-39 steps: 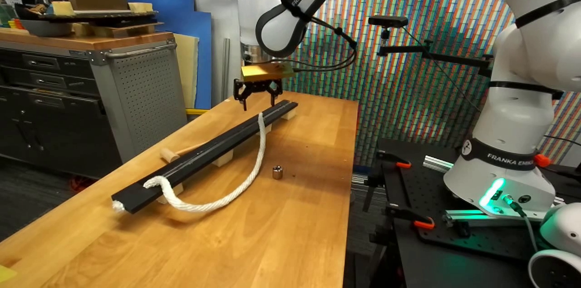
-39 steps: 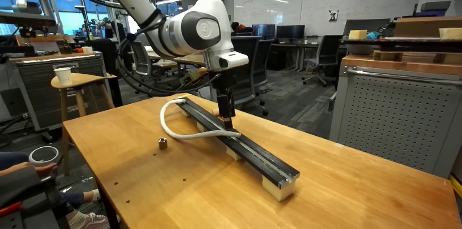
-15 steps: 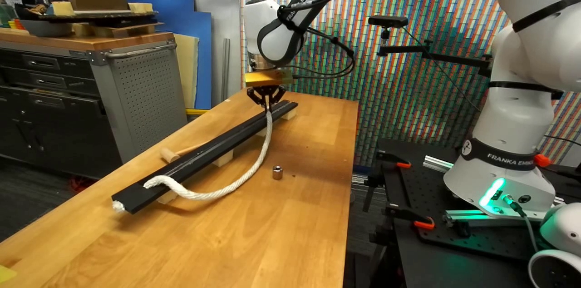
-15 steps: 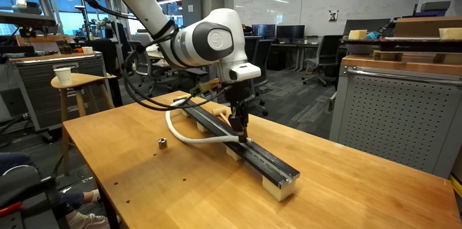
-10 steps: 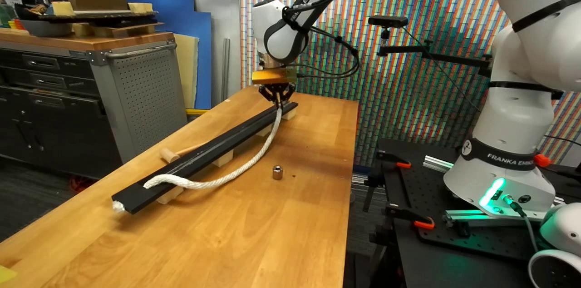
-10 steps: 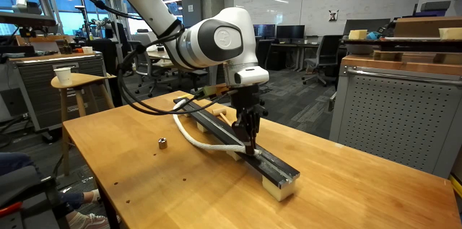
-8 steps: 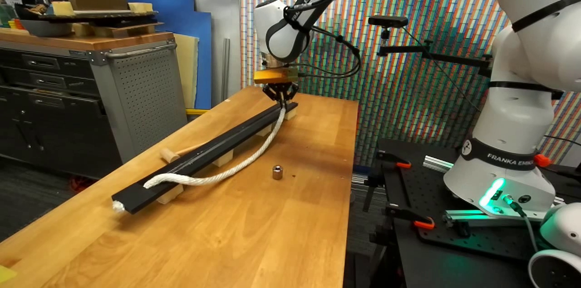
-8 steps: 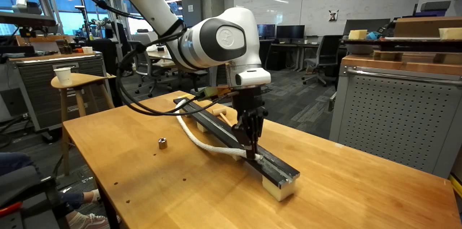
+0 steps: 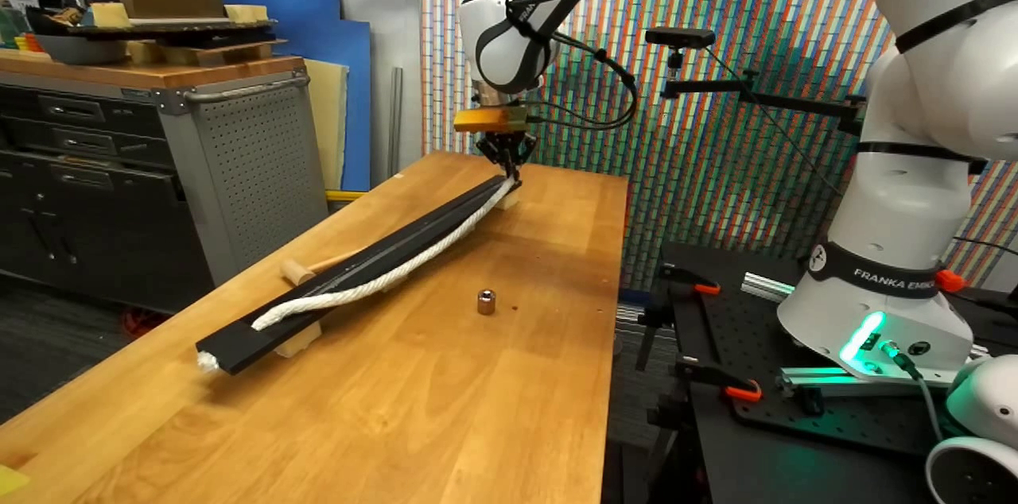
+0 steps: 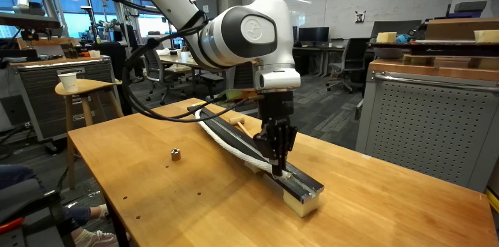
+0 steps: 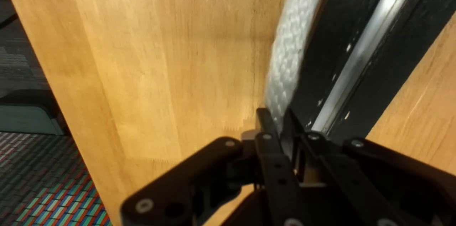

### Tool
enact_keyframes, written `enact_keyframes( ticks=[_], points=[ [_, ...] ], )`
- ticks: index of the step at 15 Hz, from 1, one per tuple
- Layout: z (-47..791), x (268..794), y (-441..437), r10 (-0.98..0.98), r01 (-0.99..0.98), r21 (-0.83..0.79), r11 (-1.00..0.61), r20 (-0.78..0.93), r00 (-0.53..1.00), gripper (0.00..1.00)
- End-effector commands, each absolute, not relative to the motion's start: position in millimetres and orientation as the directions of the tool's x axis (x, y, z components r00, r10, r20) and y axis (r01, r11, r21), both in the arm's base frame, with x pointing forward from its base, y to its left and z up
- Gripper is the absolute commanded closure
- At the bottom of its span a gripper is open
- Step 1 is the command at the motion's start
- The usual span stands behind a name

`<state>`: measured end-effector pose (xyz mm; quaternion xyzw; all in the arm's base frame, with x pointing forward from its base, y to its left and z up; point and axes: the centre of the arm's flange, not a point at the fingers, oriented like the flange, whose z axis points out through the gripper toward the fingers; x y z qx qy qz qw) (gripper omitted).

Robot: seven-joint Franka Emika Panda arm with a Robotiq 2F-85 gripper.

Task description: Align the rope along the middle of the black object

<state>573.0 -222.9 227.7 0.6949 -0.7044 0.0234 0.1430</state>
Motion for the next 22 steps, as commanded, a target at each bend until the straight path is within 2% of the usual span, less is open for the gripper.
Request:
enact_keyframes(
  ticks=[1,22],
  points=[
    [249,567,-234,-0.97,-0.983,0.152,0.101,0.233,-0.064,0.97],
    [251,581,-254,-0.924,-0.948,0.066,0.312,0.252,-0.287,0.97]
  ],
)
